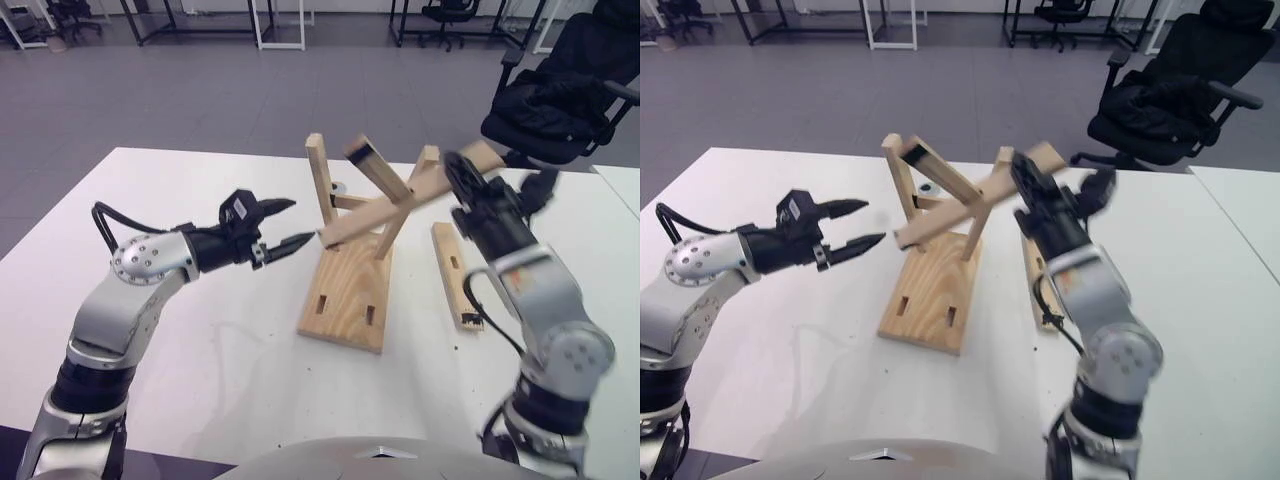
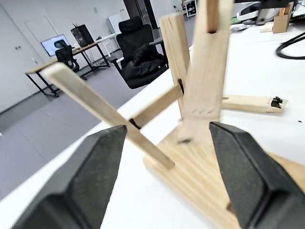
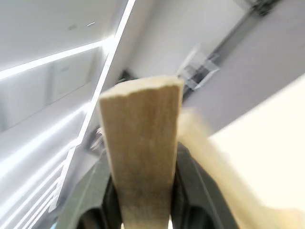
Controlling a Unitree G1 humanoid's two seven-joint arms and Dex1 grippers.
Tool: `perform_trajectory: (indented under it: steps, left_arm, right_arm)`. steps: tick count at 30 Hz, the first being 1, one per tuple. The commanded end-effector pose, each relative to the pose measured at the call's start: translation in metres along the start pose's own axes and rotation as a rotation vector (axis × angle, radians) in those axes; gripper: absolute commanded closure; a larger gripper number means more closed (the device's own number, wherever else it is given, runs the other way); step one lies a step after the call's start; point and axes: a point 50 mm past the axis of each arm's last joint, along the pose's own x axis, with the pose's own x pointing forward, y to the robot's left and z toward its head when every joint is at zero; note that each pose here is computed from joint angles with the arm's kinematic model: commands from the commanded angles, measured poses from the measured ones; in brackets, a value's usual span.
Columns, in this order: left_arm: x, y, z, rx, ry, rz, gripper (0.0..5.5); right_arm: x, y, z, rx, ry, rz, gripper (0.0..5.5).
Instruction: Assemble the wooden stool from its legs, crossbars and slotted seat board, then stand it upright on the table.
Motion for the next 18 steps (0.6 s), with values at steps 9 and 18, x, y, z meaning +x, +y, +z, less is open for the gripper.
perform_trajectory:
  steps: [9, 18]
  left_arm:
    - [0.015, -0.041, -0.126, -0.002, 0.388, -0.006, 1.22]
    - [0.057, -0.070, -0.091, -0.214, 0.188, -0.206, 1.22]
  right_arm:
    - [-0.041, -0.023, -0.008, -0.246, 0.088, -0.308, 4.46]
    - [-0.033, -0.008, -0.014, -0.584, 0.009, -0.275, 4.46]
